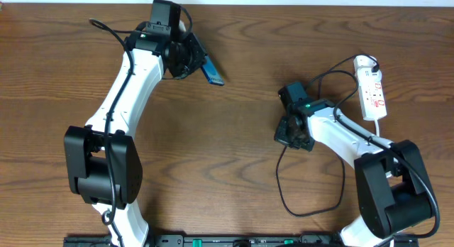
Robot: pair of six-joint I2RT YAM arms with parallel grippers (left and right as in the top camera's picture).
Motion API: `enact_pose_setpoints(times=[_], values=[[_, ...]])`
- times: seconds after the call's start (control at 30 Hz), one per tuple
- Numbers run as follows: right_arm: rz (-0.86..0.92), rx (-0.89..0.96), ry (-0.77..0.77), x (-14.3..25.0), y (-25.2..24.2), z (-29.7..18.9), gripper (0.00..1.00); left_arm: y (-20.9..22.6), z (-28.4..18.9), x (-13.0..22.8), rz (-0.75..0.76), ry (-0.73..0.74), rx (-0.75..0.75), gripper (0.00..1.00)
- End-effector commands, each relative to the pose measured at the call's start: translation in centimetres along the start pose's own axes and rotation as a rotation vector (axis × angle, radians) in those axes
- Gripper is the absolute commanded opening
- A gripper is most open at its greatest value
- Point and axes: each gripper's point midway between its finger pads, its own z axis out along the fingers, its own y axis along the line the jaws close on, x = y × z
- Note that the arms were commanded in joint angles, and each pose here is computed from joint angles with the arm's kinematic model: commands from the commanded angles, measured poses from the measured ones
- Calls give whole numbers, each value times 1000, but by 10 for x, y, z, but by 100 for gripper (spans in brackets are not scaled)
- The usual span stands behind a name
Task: Plug charger to phone and switch on socket
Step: 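Lower the right gripper and grasp the black USB-C connector, then lift the connector with the right gripper while the left raises the phone upright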
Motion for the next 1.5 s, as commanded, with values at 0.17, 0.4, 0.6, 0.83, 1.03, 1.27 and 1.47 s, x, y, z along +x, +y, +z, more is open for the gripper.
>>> enact_pose_setpoints(times=[0.17, 0.4, 0.6, 0.83, 1.03, 1.27, 1.47], values=[[-354, -496, -128, -13, 66, -108, 1, -107, -46, 37, 345, 197, 603, 7], [-521, -719, -308, 1, 84, -195, 1, -141, -83, 61, 511, 300, 878, 7], [-644, -877, -303, 18, 101, -217, 1, -154, -114, 82, 658, 390, 1059, 7], [-614, -952, -256, 13, 117, -213, 1, -158, -118, 88, 674, 414, 1082, 7], [-522, -1029, -228, 1, 134, -216, 1, -162, -118, 83, 601, 434, 1053, 7], [-528, -1070, -262, -4, 140, -227, 1, -177, -125, 46, 483, 307, 1015, 7], [-593, -1181, -306, -4, 149, -252, 1, -189, -139, 37, 476, 258, 1048, 7]])
